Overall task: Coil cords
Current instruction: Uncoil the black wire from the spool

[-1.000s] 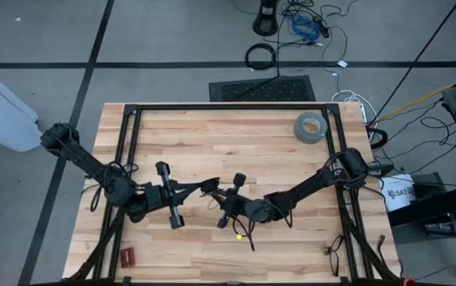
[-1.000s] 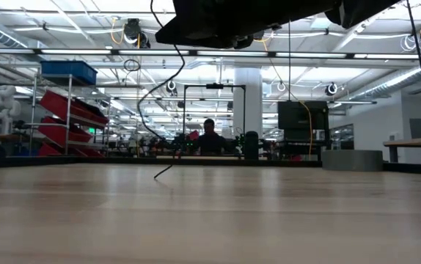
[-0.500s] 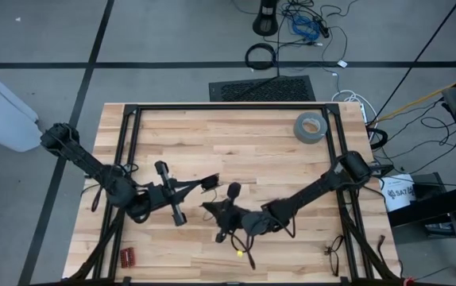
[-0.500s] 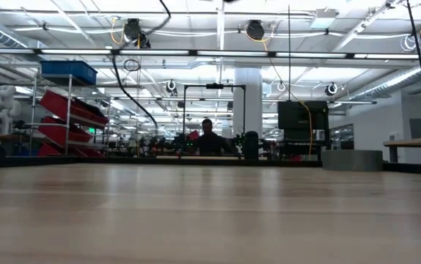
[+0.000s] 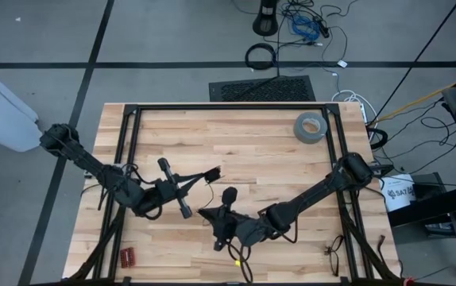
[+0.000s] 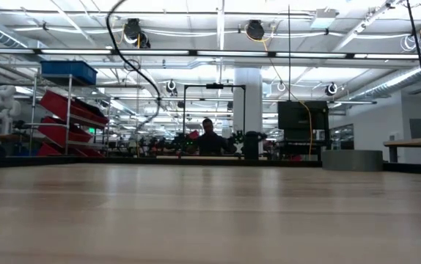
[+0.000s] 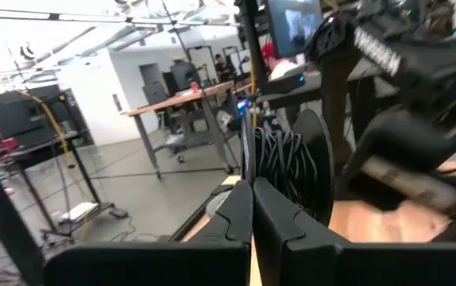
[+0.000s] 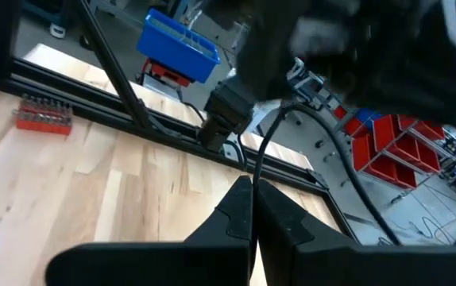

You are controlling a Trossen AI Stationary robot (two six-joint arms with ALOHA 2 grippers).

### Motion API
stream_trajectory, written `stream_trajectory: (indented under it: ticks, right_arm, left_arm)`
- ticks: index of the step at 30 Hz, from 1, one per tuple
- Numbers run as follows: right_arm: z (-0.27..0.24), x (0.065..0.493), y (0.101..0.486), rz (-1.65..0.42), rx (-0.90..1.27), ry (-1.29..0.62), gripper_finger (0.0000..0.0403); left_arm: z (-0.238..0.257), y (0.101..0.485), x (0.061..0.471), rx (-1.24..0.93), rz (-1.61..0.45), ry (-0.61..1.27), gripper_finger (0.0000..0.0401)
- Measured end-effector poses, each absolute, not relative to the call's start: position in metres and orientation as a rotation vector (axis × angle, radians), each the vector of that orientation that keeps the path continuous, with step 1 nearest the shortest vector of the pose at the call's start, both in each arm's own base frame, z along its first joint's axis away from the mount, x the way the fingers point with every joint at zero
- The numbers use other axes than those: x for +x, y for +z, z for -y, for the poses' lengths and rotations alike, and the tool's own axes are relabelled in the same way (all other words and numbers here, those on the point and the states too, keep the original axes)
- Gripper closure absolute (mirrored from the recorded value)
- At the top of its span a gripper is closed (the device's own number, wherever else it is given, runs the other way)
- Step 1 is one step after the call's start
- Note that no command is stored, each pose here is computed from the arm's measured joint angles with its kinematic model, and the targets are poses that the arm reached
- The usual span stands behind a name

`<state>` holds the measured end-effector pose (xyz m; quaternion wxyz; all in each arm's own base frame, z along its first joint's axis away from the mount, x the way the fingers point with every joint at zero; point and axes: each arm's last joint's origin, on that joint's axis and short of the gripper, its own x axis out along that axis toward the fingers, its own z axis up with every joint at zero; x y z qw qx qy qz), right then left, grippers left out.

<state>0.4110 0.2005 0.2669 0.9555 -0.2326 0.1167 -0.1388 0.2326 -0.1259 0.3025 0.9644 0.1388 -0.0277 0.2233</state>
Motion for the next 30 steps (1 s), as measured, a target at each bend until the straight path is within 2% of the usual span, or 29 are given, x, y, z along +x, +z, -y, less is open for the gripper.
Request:
stream_trajectory:
  ticks: [8, 21, 30]
  right_arm:
    - [-0.22, 0.406, 0.294, -0.252, -0.498, -0.249, 0.0403]
    - [-0.252, 0.377, 0.338, -0.325, -0.728, -0.461, 0.0403]
    - [-0.253, 0.368, 0.396, -0.303, -0.804, -0.565, 0.0403]
  left_arm:
    - [0.12, 0.297, 0.236, 0.282, 0.011, 0.486, 0.04]
    - [0.119, 0.293, 0.237, 0.31, -0.022, 0.497, 0.04]
    - [0.12, 0.29, 0.237, 0.338, -0.049, 0.494, 0.04]
